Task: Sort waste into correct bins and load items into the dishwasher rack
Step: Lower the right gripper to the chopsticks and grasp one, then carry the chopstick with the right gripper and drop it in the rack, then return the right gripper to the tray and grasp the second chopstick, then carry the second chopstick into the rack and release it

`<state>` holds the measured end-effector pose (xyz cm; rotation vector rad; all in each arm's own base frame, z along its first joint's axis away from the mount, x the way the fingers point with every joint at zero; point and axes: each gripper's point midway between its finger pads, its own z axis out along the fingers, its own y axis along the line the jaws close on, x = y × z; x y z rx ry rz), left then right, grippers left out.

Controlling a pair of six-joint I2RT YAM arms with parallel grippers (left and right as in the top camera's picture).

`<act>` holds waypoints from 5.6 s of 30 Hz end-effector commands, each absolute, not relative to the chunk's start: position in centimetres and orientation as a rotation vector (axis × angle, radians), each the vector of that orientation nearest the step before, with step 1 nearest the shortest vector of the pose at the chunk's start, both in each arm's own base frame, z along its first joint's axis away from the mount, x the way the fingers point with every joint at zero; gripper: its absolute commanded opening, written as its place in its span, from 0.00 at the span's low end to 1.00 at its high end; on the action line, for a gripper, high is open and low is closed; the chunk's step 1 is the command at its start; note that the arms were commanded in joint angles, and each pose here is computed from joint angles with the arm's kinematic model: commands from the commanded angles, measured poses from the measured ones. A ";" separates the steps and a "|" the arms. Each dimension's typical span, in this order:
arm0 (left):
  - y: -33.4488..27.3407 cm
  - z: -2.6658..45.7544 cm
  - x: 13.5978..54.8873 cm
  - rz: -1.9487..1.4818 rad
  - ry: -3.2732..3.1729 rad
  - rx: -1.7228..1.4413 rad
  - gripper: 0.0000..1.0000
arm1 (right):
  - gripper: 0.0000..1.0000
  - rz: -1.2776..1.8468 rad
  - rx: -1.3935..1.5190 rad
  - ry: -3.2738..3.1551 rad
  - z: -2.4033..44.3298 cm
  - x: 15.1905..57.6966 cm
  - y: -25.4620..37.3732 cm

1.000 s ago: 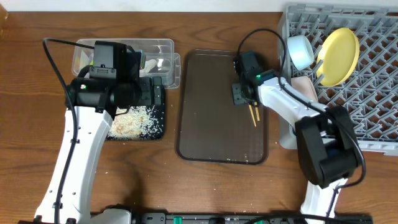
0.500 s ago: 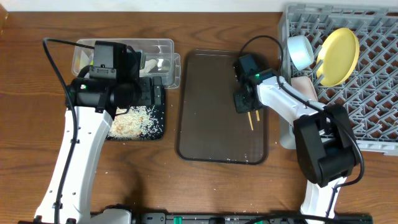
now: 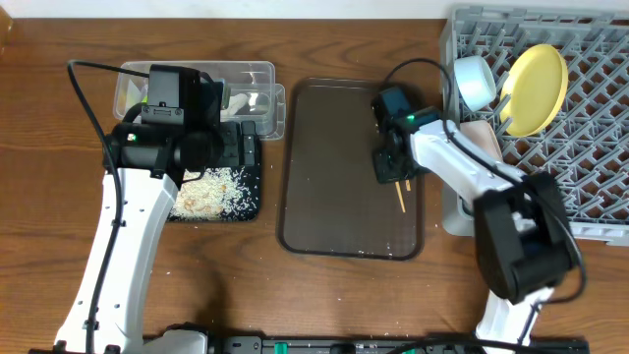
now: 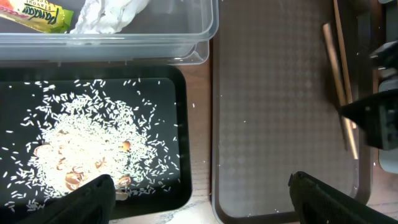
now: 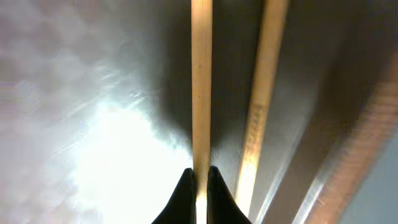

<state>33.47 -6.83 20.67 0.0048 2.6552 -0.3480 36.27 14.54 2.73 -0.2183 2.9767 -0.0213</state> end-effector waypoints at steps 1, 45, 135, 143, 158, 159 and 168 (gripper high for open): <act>-6.8 20.9 33.8 -0.339 2.649 0.007 0.91 | 0.01 0.064 -0.208 2.771 10.6 38.3 15.5; -6.8 20.9 33.8 -0.339 2.649 0.006 0.91 | 0.10 -0.542 0.229 2.861 12.0 36.3 -8.9; -6.8 20.9 33.8 -0.339 2.649 0.006 0.91 | 0.22 -0.122 -0.166 3.153 -0.6 35.7 11.5; -6.8 20.9 33.8 -0.339 2.649 0.006 0.91 | 0.03 -0.092 -0.161 3.177 -1.7 34.6 11.6; -6.8 20.9 33.8 -0.339 2.649 0.007 0.91 | 0.01 -0.034 -0.197 3.048 6.3 37.7 12.3; -6.8 20.9 33.8 -0.339 2.649 0.006 0.91 | 0.01 -0.024 -0.199 3.024 7.3 38.0 12.4; -6.8 20.9 33.8 -0.339 2.649 0.007 0.91 | 0.01 -0.072 -0.145 2.868 14.0 38.2 10.4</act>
